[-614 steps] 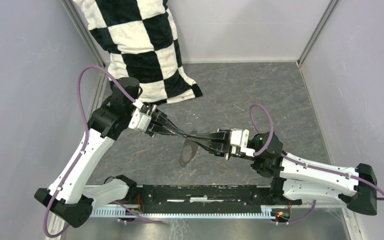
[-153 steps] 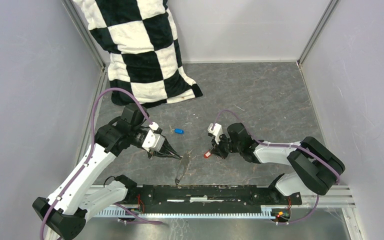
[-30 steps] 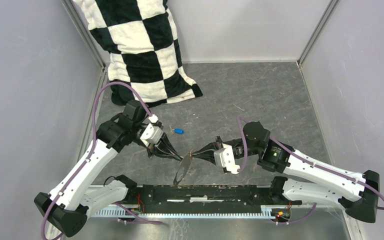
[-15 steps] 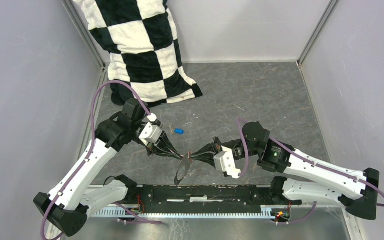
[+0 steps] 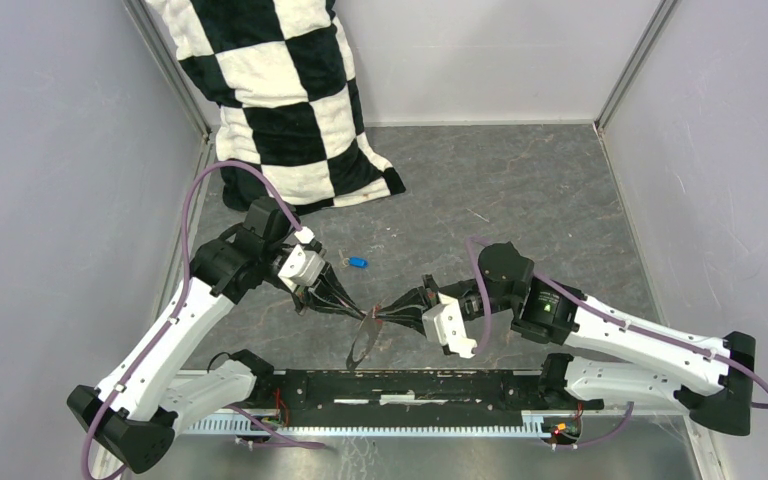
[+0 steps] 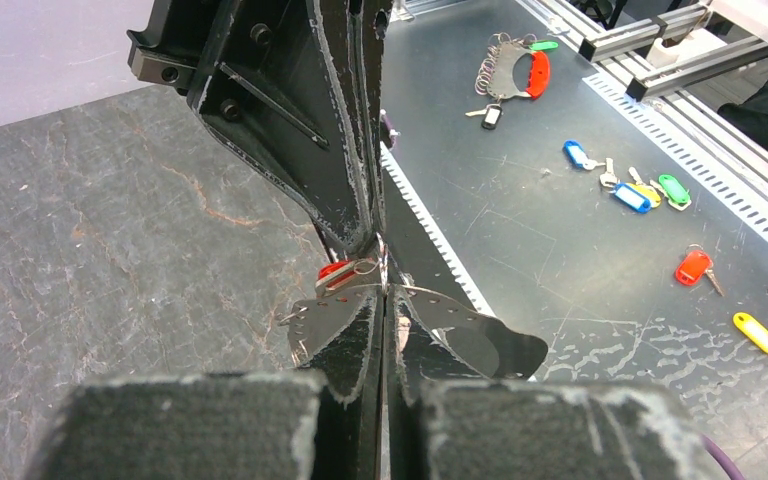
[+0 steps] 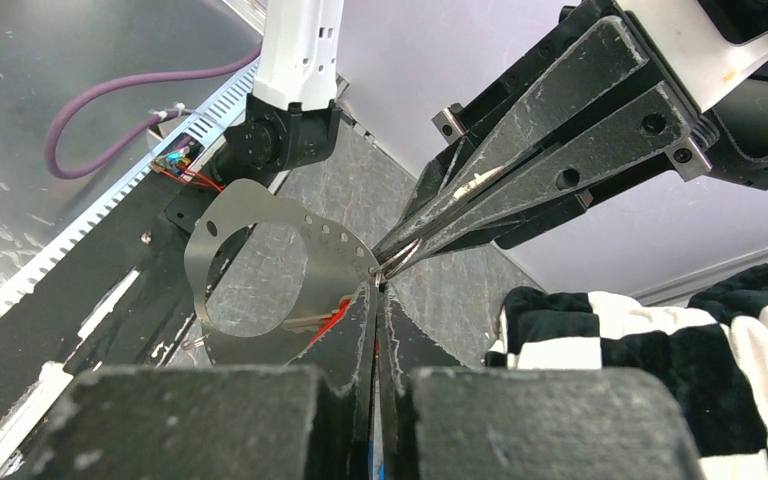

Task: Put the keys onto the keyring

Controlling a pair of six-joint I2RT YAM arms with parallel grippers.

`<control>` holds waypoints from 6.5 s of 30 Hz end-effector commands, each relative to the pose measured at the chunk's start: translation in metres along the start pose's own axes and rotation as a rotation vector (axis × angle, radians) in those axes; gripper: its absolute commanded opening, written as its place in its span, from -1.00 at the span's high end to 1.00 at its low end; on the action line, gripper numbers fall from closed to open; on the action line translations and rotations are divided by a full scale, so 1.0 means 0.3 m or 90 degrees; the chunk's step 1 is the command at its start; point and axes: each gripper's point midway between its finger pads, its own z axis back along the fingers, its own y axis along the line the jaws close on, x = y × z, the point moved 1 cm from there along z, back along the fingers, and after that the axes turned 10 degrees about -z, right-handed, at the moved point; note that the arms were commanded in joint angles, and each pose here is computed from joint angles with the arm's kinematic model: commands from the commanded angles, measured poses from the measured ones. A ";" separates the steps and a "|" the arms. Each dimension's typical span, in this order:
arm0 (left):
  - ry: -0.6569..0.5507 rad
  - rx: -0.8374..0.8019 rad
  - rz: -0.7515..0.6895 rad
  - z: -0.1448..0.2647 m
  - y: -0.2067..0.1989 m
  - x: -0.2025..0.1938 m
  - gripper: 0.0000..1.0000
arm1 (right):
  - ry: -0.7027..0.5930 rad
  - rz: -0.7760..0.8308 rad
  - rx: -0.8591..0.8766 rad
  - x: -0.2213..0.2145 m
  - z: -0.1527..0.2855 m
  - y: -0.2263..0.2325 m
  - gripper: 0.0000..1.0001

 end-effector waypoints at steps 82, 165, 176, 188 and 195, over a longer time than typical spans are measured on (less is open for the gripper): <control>0.004 0.004 0.032 -0.002 0.059 -0.004 0.96 | 0.038 0.034 -0.073 0.034 0.026 -0.083 0.99; 0.035 0.030 -0.064 0.011 0.087 0.006 0.96 | 0.060 0.011 -0.014 0.004 0.059 -0.068 1.00; 0.031 0.029 -0.060 0.011 0.082 0.018 0.95 | 0.070 0.008 0.002 -0.019 0.055 -0.053 1.00; 0.027 0.028 -0.061 0.011 0.078 0.024 0.96 | 0.066 0.005 0.010 -0.014 0.042 -0.058 1.00; 0.025 0.027 -0.059 0.010 0.077 0.026 0.96 | 0.067 0.016 -0.019 -0.010 0.046 -0.086 1.00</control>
